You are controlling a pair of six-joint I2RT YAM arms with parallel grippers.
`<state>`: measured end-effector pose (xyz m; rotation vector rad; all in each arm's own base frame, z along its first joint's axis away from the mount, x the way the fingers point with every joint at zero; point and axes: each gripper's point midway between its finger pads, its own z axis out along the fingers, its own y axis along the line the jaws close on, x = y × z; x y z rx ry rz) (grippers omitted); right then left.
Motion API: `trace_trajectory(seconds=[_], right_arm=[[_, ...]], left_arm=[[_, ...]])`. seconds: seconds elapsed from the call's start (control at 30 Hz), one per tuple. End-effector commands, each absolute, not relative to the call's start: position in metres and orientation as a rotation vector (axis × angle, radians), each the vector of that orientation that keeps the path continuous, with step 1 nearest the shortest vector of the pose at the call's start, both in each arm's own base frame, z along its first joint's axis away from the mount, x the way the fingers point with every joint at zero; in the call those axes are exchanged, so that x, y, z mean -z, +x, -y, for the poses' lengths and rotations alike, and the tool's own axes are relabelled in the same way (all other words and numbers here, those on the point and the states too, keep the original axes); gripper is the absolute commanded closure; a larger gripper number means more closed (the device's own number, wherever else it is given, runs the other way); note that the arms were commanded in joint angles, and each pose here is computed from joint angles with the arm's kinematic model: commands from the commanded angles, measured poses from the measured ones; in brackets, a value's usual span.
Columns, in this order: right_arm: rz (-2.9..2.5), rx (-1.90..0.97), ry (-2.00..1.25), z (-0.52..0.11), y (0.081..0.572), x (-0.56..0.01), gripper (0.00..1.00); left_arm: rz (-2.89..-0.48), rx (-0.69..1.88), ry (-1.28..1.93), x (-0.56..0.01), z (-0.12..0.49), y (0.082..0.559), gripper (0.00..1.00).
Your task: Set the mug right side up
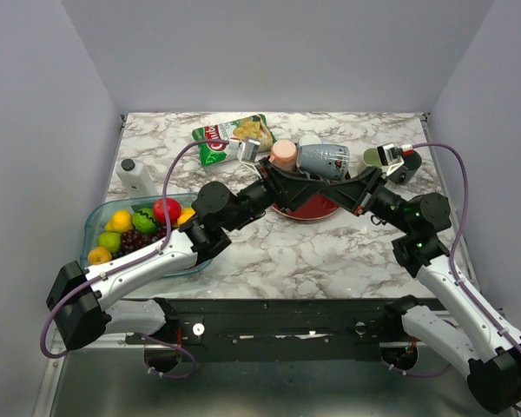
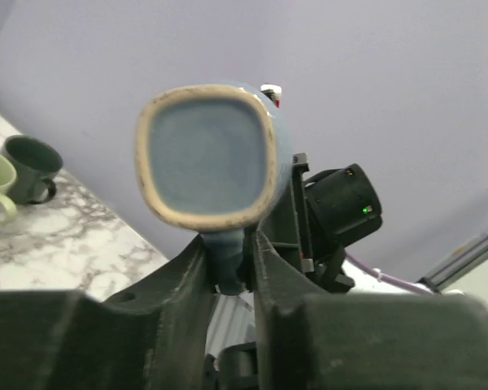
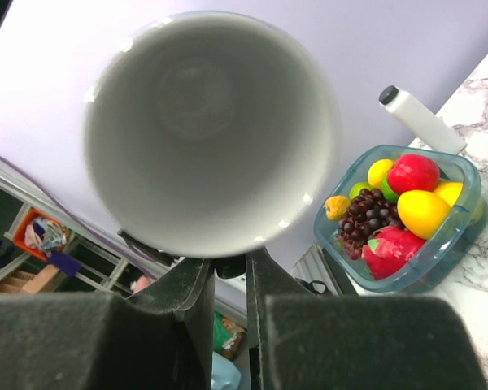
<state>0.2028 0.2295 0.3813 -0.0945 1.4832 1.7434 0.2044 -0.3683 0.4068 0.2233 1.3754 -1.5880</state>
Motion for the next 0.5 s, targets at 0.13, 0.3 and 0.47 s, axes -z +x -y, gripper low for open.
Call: trace_trajectory(seconds=[0.13,0.3,0.47], right_arm=[[-1.429,-1.532,-0.003,-0.21,0.219,-0.398,0.99],[-1.523,-1.235,0.11,-0.186,0.248,-0.382,0.99],[-1.63,-0.833,0.229,-0.141,0.278,-0.368,0.99]], left_arm=[[-1.407,1.497,0.276,-0.393,0.368,0.202,0.02],[-1.55,1.287,0.19,-0.36,0.349,0.224,0.01],[-1.761,0.937,0.142,-0.304,0.307,0.243,0.01]])
